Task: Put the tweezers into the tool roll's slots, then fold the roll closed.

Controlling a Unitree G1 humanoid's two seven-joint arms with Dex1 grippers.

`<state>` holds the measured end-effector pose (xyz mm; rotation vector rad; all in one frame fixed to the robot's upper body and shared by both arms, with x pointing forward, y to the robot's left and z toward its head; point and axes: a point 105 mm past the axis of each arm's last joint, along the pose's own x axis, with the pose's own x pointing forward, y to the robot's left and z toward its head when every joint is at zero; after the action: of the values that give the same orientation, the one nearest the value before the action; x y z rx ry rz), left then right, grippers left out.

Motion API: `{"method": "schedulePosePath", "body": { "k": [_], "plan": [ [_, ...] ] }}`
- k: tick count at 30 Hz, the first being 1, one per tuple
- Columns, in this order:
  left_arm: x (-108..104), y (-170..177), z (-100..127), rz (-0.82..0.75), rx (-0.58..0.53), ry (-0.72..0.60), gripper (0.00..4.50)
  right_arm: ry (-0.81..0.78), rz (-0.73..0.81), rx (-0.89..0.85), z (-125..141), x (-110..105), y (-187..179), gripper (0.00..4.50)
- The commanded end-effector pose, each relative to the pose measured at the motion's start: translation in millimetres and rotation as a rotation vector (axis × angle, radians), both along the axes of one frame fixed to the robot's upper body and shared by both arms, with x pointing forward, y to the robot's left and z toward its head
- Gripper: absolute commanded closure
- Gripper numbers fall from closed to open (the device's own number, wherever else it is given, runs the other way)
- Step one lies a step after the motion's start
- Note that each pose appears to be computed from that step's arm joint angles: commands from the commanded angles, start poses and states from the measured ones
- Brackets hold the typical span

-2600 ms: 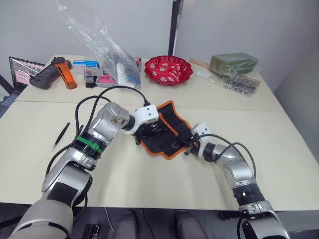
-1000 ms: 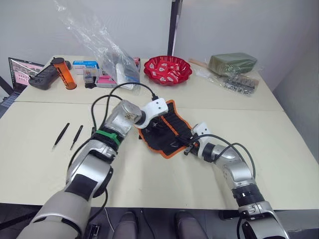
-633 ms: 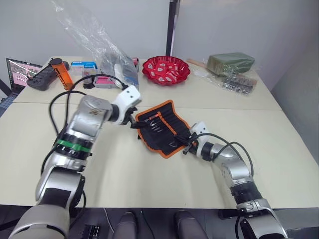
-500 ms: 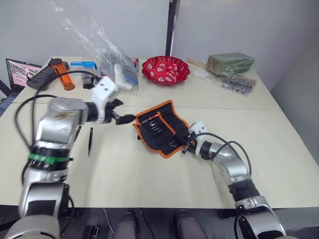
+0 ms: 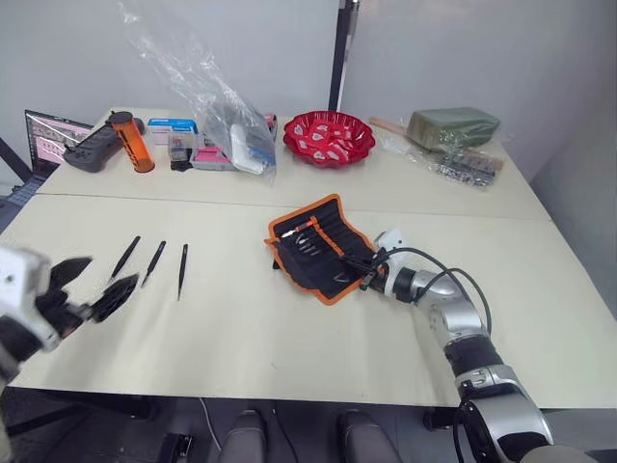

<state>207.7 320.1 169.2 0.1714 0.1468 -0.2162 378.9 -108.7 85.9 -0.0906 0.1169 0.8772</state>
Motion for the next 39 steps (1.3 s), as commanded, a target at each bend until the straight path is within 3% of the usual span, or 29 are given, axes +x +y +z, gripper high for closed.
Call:
{"method": "schedulePosePath", "body": {
  "k": [1, 9, 19, 26, 28, 39],
  "plan": [
    [-27.1, 12.0, -2.1, 0.101, 0.032, -0.044, 0.03, 0.016, -0.045, -0.022, -3.5, 2.1, -20.0, 4.50],
    [-66.1, 35.5, -35.5, 0.325, -0.012, -0.030, 0.03, 0.031, -0.035, -0.029, -7.5, 1.5, -21.6, 4.50],
    [-67.9, 47.2, -38.4, 0.394, -0.062, -0.063, 0.03, 0.035, -0.013, -0.032, -9.1, 1.9, -18.1, 4.50],
    [-30.5, 62.2, -28.7, 0.365, -0.060, -0.058, 0.03, 0.035, -0.011, -0.024, -8.5, 0.6, -13.8, 4.50],
    [-12.8, 65.0, -29.3, 0.324, -0.027, -0.039, 0.03, 0.035, -0.012, -0.023, -8.7, -0.7, -12.8, 4.50],
    [73.1, 79.9, -38.2, 0.220, -0.090, 0.056, 0.03, 0.033, -0.044, -0.019, -7.5, -8.3, -16.6, 4.50]
  ]
}}
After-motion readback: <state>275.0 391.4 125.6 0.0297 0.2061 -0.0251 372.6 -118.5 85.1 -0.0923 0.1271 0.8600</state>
